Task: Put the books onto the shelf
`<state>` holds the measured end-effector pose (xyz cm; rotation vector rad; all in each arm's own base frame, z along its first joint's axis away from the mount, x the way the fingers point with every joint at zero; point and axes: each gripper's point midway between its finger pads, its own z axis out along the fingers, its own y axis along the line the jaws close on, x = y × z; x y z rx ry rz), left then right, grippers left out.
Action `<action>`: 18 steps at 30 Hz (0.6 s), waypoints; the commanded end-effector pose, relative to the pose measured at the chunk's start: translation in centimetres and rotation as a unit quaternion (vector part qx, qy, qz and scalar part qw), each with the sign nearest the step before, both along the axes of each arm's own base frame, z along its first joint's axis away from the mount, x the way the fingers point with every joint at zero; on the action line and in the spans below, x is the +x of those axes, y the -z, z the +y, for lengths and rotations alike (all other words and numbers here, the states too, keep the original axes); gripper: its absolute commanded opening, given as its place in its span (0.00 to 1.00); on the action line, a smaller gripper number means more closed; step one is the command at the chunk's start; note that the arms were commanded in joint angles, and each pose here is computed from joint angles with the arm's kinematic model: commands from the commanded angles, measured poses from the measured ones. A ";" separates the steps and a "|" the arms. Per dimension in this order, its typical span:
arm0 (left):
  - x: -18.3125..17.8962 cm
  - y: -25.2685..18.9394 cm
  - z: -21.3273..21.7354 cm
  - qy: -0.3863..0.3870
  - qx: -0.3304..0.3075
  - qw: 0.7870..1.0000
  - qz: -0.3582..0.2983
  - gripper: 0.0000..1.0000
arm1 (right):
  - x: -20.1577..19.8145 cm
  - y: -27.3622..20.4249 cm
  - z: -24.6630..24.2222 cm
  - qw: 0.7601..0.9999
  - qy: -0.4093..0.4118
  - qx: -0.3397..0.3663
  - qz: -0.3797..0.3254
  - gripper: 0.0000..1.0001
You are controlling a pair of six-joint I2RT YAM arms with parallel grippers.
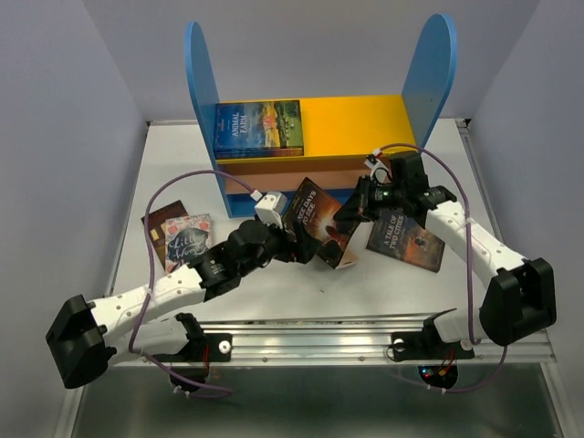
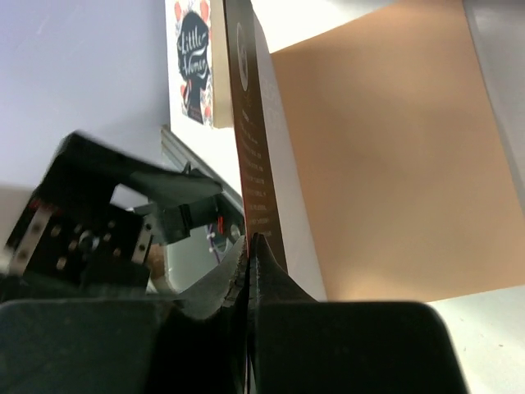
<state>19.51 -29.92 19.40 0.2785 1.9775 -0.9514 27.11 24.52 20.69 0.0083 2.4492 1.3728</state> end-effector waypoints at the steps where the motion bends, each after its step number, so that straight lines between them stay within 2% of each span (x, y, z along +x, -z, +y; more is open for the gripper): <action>1: 0.2 2.1 -0.2 -0.024 -0.095 0.984 0.147 0.99 | 1.5 -3.8 -0.7 0.997 0.030 0.011 -0.077 0.01; 5: 0.7 4.2 0.9 -0.072 -0.106 0.973 0.192 0.99 | 1.7 -3.4 -0.8 0.996 0.036 0.006 -0.076 0.01; 9: 2.2 3.7 0.9 -0.084 -0.170 0.960 0.204 0.99 | 1.6 -2.9 -0.7 0.997 0.035 0.007 -0.067 0.01; 12: 3.0 4.9 0.6 -0.094 -0.173 0.952 0.235 0.95 | 1.4 -2.9 -0.7 0.997 0.038 0.013 -0.067 0.01; 16: 3.5 3.2 0.1 -0.084 -0.234 0.941 0.229 0.93 | 1.2 -1.9 -0.8 0.998 0.042 0.011 -0.053 0.01; 18: 4.0 3.1 0.1 -0.088 -0.233 0.943 0.222 0.93 | 1.2 -1.3 -0.8 0.998 0.047 0.011 -0.046 0.01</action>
